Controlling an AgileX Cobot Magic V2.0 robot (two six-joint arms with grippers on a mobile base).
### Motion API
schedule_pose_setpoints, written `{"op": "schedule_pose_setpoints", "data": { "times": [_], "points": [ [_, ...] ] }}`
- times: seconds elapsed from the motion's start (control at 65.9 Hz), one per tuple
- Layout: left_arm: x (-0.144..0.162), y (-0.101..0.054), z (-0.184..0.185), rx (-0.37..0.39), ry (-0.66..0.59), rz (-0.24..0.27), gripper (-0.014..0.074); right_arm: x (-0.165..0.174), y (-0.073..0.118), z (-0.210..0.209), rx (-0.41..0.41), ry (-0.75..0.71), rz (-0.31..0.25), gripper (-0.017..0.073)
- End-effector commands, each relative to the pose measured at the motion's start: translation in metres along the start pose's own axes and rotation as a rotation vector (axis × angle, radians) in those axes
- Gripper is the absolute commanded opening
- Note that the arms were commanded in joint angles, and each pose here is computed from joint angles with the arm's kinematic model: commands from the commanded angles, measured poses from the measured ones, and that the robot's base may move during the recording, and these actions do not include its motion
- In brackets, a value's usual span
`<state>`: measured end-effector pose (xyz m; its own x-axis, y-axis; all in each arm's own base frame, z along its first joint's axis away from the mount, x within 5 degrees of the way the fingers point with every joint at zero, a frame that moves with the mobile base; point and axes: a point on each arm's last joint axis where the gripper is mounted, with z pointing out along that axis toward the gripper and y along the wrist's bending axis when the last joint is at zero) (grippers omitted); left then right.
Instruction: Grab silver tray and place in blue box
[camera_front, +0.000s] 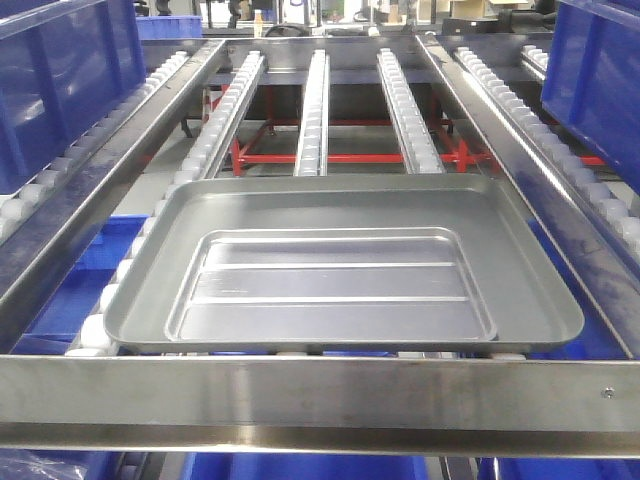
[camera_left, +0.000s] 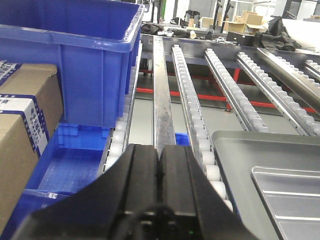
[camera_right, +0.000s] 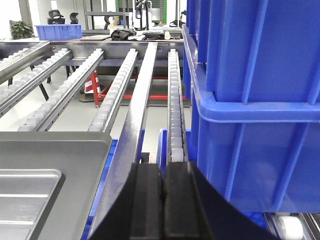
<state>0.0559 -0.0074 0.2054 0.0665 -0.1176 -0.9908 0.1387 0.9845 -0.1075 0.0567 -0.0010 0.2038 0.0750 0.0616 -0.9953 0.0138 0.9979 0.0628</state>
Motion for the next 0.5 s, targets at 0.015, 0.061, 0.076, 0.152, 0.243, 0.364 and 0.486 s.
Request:
{"op": "schedule_pose_setpoints", "data": {
  "times": [0.015,0.061,0.076,0.152,0.243,0.364,0.486],
  "points": [
    [-0.0094,-0.0004,-0.002,0.005,-0.106,-0.004,-0.0095,-0.0086,0.0005,-0.002,-0.004,-0.105,-0.014,0.0053],
    [-0.0094,-0.0004,-0.002,0.005,-0.106,-0.004,-0.0095,-0.0086,0.0005,-0.002,-0.004,-0.105,-0.014,0.0053],
    [-0.0094,-0.0004,-0.002,0.005,-0.106,-0.004,-0.0095,-0.0086,0.0005,-0.002,-0.004,-0.105,-0.014,0.0053],
    [-0.0094,-0.0004,-0.002,0.005,-0.106,-0.004,-0.0095,-0.0086,0.0005,-0.002,-0.004,-0.105,-0.014,0.0053],
    [-0.0094,-0.0004,-0.002,0.005,-0.106,-0.004,-0.0095,-0.0086,0.0005,-0.002,-0.004,-0.105,-0.014,0.0053],
    [-0.0094,-0.0004,-0.002,0.005,-0.106,-0.004,-0.0094,-0.0086,0.0005,-0.002,-0.004,-0.105,-0.014,0.0053],
    [-0.0094,-0.0004,-0.002,0.005,-0.106,-0.004,-0.0095,-0.0086,0.0005,-0.002,-0.004,-0.105,-0.014,0.0053]
  ]
}}
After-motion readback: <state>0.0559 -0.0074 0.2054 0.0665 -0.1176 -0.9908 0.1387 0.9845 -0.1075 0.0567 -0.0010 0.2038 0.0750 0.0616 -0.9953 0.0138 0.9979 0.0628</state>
